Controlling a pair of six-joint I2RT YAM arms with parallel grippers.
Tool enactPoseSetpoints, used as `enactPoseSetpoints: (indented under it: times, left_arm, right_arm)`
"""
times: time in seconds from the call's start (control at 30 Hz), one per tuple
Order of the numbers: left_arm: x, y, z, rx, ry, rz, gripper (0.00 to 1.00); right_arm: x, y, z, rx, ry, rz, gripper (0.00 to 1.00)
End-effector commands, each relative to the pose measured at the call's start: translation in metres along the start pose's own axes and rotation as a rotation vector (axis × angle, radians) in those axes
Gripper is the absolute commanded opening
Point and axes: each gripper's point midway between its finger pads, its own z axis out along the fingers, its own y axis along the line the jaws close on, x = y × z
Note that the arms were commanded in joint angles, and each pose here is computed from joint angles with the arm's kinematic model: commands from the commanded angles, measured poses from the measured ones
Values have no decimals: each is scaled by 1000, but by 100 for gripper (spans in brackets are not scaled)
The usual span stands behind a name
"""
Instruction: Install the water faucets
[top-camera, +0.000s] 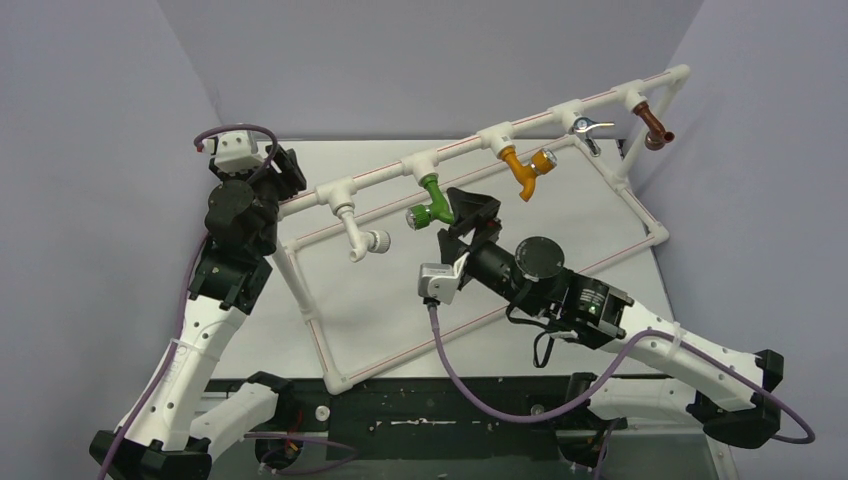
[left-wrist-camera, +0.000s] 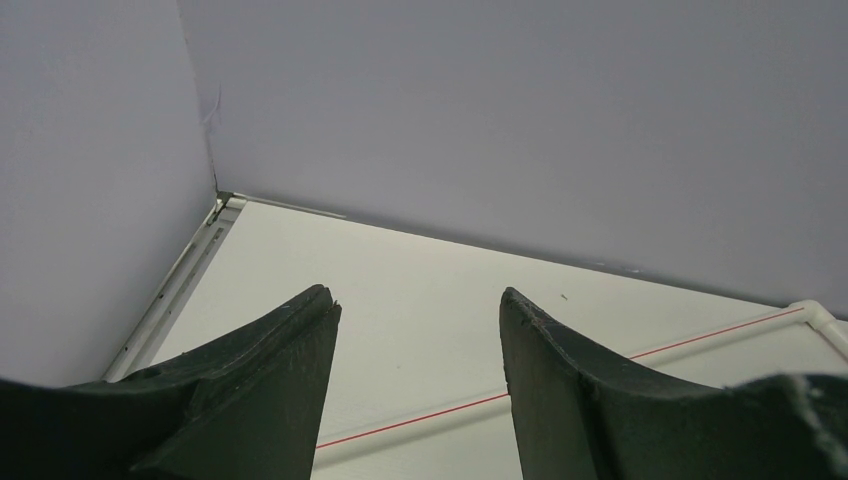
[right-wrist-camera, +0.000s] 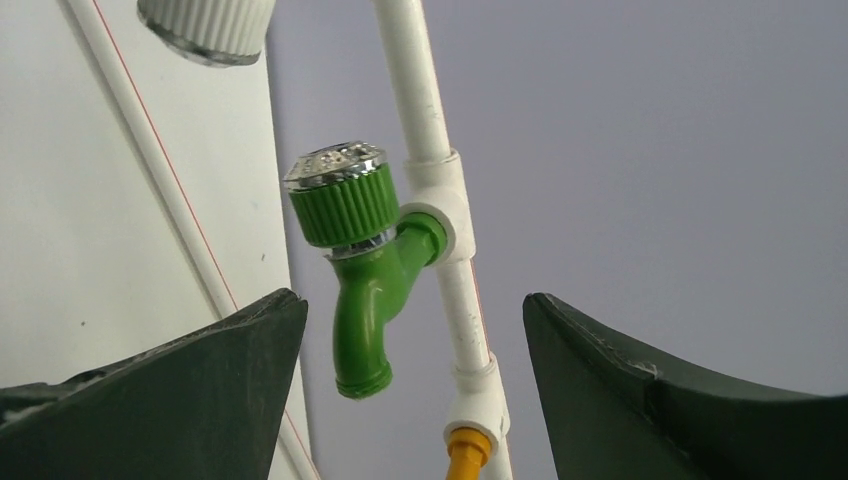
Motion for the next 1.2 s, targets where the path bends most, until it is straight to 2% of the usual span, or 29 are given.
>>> enactPoseSetpoints:
  times: [0.0,0.17,0.5,0.6,0.77,1.0,1.17]
  left_arm:
    - [90,15,-11,-11,299,162,58]
    - [90,14,-11,-9,299,161,58]
    - [90,13,-11,-5,300,158,58]
    - [91,13,-11,-5,300,158,58]
    - [90,13,-12,-4,297,157,58]
    - [87,11,-13,1,289,156,58]
    - [87,10,-14,0,287,156,59]
  right_arm:
    - [13,-3,9,29,90,-146,82]
    - [22,0,21,73,155,-198,77]
    - [27,-14,36,183,164,-151,53]
    - [31,-15,40,198,162,-102,40]
    - [30,-17,44,230,129,11,0]
    - [23,-35,39,346,43,259,0]
    - [27,-31,38,333,60,236,0]
